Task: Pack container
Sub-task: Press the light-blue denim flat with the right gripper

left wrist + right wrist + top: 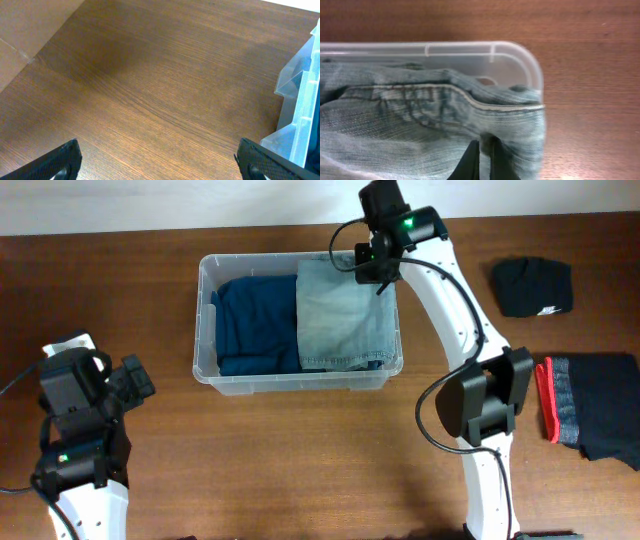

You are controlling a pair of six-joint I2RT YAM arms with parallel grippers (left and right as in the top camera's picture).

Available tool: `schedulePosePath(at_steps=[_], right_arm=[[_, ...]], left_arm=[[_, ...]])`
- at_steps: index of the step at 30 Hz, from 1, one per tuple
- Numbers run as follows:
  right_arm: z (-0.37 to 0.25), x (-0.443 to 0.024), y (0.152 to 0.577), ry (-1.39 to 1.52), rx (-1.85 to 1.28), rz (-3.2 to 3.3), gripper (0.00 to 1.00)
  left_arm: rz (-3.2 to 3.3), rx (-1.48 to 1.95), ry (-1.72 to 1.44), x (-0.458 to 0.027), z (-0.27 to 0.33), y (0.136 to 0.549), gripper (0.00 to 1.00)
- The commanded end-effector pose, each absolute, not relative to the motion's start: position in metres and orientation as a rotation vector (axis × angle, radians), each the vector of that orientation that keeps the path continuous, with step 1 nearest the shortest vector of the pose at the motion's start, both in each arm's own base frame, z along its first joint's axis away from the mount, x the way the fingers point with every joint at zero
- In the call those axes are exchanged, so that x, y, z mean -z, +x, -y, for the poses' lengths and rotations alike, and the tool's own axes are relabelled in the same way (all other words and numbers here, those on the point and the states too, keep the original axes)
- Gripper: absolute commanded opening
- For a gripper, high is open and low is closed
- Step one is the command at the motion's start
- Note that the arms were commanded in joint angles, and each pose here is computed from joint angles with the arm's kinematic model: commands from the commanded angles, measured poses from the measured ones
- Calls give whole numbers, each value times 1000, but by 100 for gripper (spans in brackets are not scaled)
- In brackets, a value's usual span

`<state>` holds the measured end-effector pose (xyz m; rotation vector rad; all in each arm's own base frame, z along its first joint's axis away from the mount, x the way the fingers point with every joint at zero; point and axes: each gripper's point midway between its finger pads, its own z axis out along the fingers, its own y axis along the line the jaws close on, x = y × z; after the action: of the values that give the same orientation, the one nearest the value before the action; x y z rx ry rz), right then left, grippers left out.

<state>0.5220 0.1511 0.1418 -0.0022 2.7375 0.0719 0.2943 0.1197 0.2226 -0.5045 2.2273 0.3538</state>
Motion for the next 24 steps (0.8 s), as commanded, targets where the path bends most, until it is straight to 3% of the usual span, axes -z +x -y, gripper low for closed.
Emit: schedulePosePath(at_steps=[1,17,24], right_arm=[[-152,-110,522,-6,-63,-2802,4],[-156,-64,502,-39,-9,-2935,4],[-154,-99,492,-122,44,-2912,4]], left_arm=[[-2224,-342,-522,-221,-120,294,99],[-2224,-342,-522,-221,-120,294,99],[-2224,-342,-522,-221,-120,294,99]])
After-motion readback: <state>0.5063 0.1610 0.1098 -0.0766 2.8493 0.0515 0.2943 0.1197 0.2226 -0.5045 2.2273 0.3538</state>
